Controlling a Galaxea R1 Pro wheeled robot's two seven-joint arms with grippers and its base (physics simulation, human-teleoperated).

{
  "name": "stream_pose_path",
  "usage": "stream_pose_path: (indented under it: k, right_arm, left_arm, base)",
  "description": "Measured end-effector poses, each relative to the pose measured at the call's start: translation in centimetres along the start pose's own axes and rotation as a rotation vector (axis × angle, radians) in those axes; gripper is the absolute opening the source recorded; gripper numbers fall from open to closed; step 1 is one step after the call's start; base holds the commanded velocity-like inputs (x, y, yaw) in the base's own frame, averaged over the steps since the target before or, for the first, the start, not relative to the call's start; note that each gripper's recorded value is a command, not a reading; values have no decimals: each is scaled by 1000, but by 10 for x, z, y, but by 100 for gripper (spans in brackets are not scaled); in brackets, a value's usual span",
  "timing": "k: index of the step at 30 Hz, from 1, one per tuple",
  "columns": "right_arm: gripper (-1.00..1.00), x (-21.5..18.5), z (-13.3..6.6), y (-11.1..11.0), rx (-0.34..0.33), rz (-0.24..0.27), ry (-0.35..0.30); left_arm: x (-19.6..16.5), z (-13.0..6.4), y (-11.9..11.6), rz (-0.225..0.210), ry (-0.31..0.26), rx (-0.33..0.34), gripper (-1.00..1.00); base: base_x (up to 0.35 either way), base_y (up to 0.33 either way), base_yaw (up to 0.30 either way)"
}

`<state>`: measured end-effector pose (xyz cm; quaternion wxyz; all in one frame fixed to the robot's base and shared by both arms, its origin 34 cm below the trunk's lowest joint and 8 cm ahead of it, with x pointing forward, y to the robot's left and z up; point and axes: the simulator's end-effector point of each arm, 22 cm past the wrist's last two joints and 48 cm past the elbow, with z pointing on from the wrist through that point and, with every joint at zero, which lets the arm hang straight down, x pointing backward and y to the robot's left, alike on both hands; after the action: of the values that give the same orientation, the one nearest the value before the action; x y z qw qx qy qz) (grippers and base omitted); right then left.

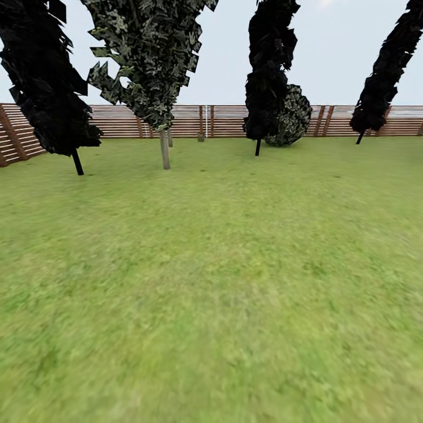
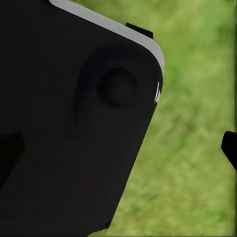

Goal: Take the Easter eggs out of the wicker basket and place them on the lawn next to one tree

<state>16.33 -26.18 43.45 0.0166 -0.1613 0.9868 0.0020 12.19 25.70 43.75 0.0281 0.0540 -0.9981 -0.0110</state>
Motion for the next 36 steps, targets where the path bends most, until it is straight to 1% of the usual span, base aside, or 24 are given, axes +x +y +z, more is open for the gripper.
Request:
stream_pose_path:
  k: [36]
  right_arm:
    - [100, 1, 0, 0, 0, 0, 1]
  left_arm:
    - [0, 0, 0, 0, 0, 0, 100]
  base:
    - [327, 0, 0]
